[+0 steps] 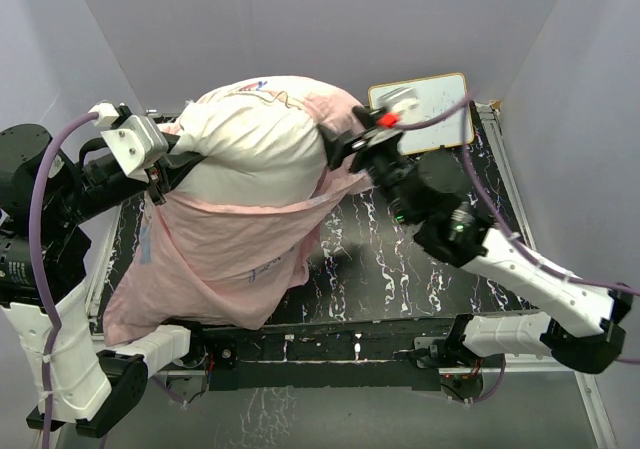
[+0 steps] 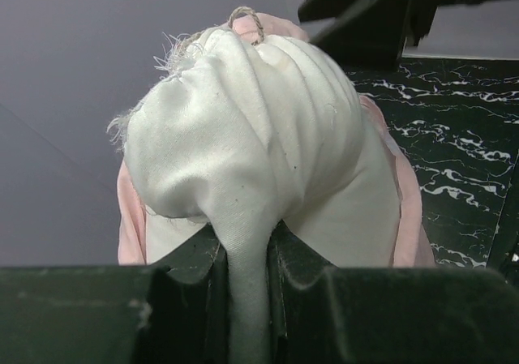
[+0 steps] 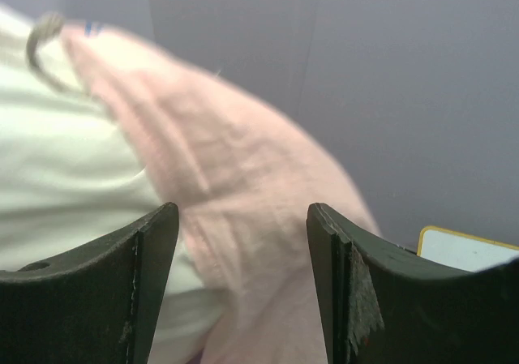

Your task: Remove the pillowcase from the pillow

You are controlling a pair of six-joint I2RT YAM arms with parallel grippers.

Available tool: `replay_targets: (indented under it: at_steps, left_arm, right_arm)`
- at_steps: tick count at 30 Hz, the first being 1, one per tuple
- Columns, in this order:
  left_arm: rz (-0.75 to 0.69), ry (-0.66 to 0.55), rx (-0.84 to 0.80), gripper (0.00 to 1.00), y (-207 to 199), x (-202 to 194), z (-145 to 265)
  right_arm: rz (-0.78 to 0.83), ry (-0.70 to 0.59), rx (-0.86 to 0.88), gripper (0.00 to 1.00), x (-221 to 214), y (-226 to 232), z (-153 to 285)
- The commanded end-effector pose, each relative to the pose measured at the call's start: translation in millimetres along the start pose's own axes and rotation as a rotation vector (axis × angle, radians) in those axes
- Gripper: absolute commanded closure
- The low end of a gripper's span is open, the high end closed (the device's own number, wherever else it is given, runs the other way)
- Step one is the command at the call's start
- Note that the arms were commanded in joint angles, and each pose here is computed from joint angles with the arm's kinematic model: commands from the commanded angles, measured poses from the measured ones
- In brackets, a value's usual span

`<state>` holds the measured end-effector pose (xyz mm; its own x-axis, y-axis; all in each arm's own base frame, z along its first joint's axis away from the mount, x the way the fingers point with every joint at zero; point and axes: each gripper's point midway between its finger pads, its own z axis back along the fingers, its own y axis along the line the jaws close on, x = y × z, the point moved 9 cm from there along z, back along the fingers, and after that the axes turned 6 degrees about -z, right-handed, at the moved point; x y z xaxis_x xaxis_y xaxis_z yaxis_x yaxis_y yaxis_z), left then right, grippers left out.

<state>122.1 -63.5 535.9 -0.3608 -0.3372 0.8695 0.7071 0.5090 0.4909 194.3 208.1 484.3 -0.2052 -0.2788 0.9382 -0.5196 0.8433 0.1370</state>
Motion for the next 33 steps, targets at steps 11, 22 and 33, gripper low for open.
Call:
replay_targets:
  at_steps: [11, 22, 33]
  left_arm:
    - [-0.061, -0.07, -0.008, 1.0, -5, 21, 12]
    - [-0.049, -0.117, -0.067, 1.0, -15, 37, 19]
    - [-0.057, -0.164, -0.096, 1.0, -23, 52, 29]
  right_arm:
    - [0.308, -0.031, -0.312, 0.38, -10, -1, -7]
    - [0.433, -0.034, -0.399, 0.38, -14, -27, -24]
    - [0.335, 0.025, -0.552, 0.42, -18, -125, -43]
